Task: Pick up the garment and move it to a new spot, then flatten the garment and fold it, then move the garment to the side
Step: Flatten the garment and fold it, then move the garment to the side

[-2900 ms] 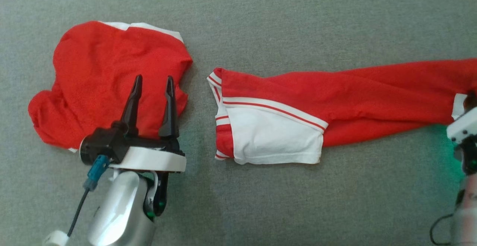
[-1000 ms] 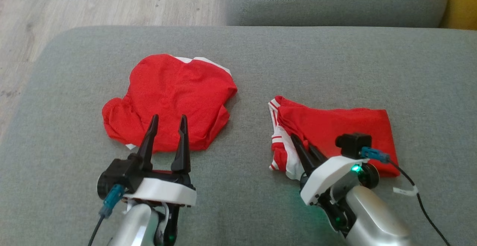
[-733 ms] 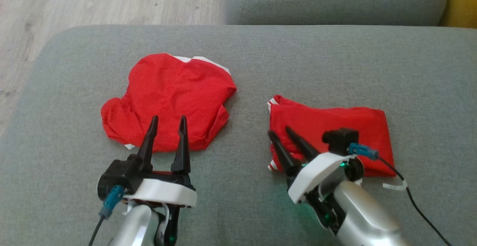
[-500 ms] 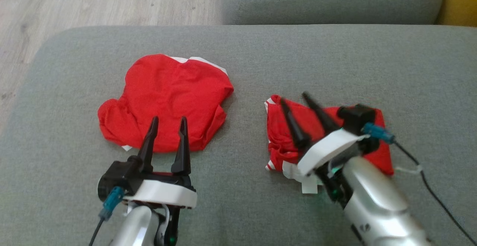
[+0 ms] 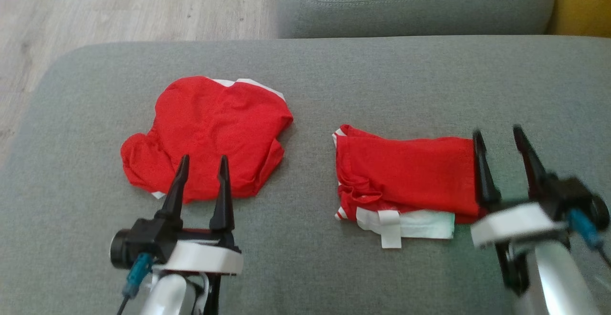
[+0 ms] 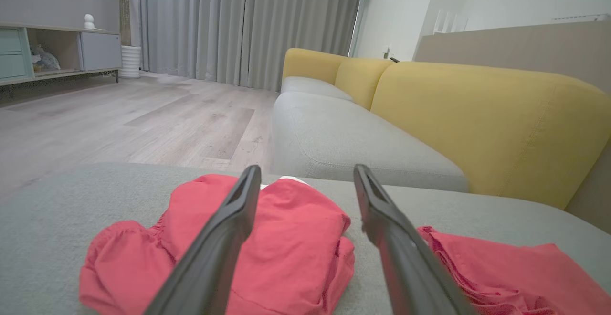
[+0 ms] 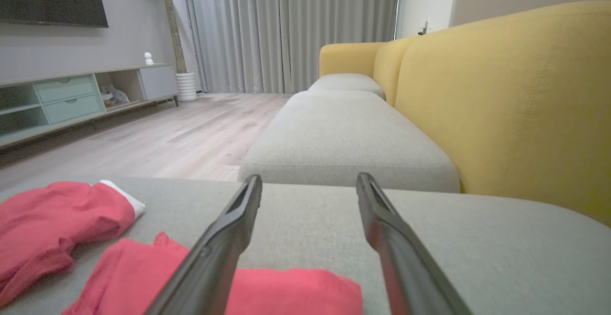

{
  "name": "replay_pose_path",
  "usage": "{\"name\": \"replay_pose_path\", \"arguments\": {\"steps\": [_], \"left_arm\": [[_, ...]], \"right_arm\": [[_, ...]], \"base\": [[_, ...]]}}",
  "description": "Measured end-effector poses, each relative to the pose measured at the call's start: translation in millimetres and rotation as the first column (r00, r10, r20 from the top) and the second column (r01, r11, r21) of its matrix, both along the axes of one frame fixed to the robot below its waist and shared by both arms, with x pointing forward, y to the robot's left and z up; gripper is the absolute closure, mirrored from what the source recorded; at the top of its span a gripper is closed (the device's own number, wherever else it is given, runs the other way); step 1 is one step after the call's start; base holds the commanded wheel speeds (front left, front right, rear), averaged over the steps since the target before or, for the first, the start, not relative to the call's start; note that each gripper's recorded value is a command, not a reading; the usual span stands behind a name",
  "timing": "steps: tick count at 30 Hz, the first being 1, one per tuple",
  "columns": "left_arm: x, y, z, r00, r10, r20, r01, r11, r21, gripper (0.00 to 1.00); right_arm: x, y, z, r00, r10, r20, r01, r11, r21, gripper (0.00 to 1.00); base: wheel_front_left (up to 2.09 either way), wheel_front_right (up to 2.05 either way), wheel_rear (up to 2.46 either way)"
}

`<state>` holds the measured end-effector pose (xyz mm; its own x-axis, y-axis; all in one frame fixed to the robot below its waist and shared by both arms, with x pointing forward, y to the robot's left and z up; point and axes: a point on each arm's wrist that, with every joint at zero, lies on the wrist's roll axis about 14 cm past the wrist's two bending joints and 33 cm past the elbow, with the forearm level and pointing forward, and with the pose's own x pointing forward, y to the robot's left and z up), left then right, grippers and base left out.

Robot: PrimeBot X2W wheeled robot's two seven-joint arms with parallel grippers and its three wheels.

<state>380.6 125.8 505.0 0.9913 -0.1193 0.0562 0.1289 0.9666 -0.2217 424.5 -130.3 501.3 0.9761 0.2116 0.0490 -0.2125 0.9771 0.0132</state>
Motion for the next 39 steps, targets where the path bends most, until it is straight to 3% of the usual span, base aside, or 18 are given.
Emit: {"name": "replay_pose_path", "arguments": {"steps": [6,18,23,29,35,36,37,39], "left_arm": [[-8,3,-12,0.999,0.017,-0.031,-0.016,0.999,0.029,0.0],[-7,5,-26,0.997,0.017,-0.069,-0.014,0.999,0.037,0.0],[6,4,-27,0.998,0.009,-0.065,-0.006,0.999,0.04,0.0],[12,5,-34,0.996,0.011,-0.084,-0.008,0.999,0.039,0.0],[20,5,-34,0.997,0.011,-0.081,-0.007,0.999,0.042,0.0],[21,5,-33,0.997,0.009,-0.077,-0.006,0.999,0.042,0.0],[22,4,-32,0.997,0.007,-0.073,-0.004,0.999,0.042,0.0],[23,2,-31,0.998,0.002,-0.071,0.001,0.999,0.042,0.0]], "right_arm": [[-28,-10,-24,0.997,-0.034,-0.067,0.035,0.999,0.02,0.0],[-25,-16,-31,0.994,-0.052,-0.095,0.055,0.998,0.031,0.0],[-14,-31,-77,0.956,-0.099,-0.276,0.097,0.995,-0.02,0.0],[-8,-23,-122,0.884,-0.08,-0.461,0.122,0.991,0.061,0.0],[-4,-11,-140,0.847,-0.045,-0.53,0.104,0.991,0.082,0.0],[-3,-10,-140,0.846,-0.039,-0.532,0.091,0.993,0.072,0.95],[-2,-10,-140,0.846,-0.037,-0.531,0.084,0.994,0.065,1.0],[-1,-10,-138,0.852,-0.04,-0.523,0.068,0.997,0.034,1.0]], "base": [[0.0,0.0,0.0],[0.0,0.0,0.0],[0.0,0.0,0.0],[0.0,0.0,0.0],[0.0,0.0,0.0],[0.0,0.0,0.0],[0.0,0.0,0.0],[0.0,0.0,0.0]]}}
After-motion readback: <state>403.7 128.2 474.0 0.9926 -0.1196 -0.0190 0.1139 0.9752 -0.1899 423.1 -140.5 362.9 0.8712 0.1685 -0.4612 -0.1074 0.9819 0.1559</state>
